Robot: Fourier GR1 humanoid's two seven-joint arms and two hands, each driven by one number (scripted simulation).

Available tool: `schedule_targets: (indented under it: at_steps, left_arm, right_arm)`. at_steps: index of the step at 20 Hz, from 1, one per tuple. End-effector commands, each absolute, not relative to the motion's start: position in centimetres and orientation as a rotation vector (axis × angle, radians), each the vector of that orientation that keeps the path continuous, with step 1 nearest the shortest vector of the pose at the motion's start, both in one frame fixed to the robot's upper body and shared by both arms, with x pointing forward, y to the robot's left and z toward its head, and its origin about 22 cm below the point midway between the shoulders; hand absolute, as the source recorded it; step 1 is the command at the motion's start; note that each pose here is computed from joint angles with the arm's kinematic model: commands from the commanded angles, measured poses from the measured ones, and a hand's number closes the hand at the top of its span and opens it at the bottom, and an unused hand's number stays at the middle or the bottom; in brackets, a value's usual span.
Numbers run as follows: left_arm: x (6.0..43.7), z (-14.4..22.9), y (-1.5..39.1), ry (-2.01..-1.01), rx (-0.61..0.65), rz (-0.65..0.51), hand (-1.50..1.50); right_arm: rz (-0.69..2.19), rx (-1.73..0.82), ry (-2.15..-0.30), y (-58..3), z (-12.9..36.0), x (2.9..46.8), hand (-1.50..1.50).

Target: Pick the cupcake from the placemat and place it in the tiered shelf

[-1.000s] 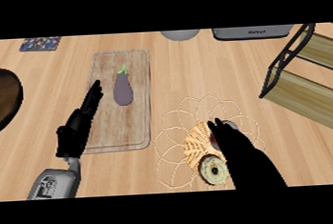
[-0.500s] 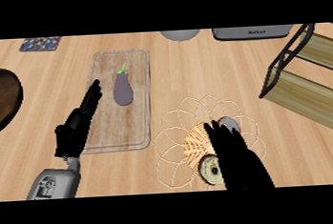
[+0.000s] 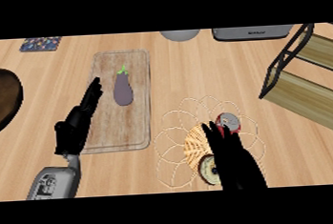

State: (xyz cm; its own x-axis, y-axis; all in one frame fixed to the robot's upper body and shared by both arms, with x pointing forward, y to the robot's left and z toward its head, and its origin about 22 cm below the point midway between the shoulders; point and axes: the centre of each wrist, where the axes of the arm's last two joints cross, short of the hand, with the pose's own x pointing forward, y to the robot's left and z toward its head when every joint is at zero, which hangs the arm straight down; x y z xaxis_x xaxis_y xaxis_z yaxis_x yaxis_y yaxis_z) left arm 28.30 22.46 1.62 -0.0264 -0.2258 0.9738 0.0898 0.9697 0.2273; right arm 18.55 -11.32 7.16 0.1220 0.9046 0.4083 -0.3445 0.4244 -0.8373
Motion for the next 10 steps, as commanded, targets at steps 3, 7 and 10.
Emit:
schedule_targets:
  at_steps: [3, 7, 10]
  left_arm:
    - [28.5, 2.4, 21.1, -1.562, 0.109, -0.254, 0.00]
    - [28.2, 3.5, 23.5, -1.566, 0.102, -0.274, 0.00]
    - [29.1, 1.1, 22.3, -1.584, 0.103, -0.256, 0.00]
  right_arm:
    - [1.043, -0.627, -1.033, -12.2, 5.2, 20.6, -1.50]
    - [1.065, -0.615, -1.013, -12.5, 4.4, 18.6, -1.50]
    - [1.168, -0.619, -0.987, -10.2, 3.8, 18.3, 1.50]
